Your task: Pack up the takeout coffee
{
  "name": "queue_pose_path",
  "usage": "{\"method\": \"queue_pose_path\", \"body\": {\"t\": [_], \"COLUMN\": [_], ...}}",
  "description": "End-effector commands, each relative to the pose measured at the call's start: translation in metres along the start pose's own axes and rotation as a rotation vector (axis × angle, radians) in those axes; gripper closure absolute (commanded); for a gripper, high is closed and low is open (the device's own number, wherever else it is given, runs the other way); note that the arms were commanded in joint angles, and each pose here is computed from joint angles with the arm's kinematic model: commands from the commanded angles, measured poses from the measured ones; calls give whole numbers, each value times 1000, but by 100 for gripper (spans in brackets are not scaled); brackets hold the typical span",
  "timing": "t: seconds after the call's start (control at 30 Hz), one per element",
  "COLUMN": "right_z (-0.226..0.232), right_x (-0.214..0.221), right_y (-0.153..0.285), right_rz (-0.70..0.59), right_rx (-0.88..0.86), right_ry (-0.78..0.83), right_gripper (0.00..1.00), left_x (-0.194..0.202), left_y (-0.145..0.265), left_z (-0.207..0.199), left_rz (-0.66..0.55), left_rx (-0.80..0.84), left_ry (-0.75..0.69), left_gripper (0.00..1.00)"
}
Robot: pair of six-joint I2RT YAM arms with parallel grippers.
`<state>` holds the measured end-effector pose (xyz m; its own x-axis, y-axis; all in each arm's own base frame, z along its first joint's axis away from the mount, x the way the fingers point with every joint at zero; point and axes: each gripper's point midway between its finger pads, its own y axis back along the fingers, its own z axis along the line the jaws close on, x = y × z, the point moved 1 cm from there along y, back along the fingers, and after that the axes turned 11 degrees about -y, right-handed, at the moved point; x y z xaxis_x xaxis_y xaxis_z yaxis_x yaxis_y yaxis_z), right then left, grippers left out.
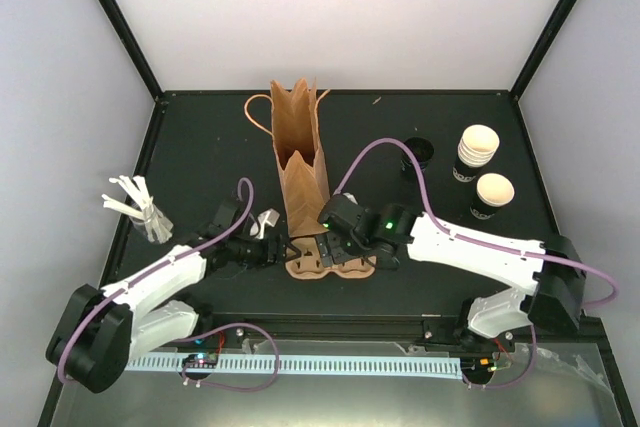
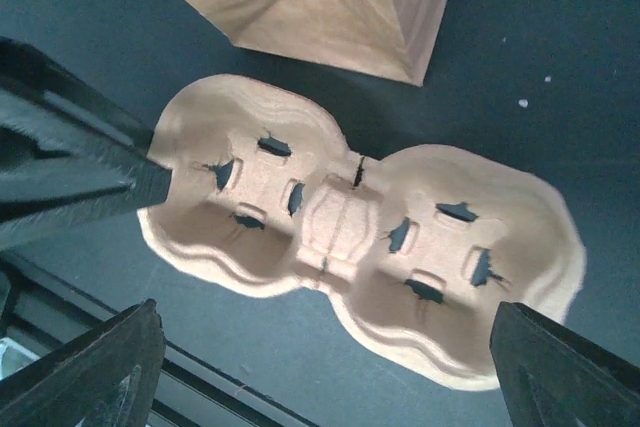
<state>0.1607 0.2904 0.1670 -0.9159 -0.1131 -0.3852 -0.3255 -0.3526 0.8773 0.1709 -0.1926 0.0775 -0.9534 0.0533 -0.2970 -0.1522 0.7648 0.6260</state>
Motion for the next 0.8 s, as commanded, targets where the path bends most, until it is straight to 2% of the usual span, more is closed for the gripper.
{"method": "queue_pose_path", "body": {"t": [0.0, 0.4, 0.77], "right_z": [1, -23, -31], "right_x": [-1, 8, 17], "right_y": [-10, -34, -50], "right_rz": [2, -18, 8], "right_rx": [11, 105, 139], "right_ry": [-100, -153, -131], "right_gripper": [9, 17, 20], "left_x": [0, 22, 1], "left_y": [-7, -33, 6], "left_z": [-16, -36, -17], "left_rz": [-10, 56, -48], "left_rx": [55, 95, -170], "left_ry": [-10, -15, -78], "left_gripper": [40, 41, 31]}}
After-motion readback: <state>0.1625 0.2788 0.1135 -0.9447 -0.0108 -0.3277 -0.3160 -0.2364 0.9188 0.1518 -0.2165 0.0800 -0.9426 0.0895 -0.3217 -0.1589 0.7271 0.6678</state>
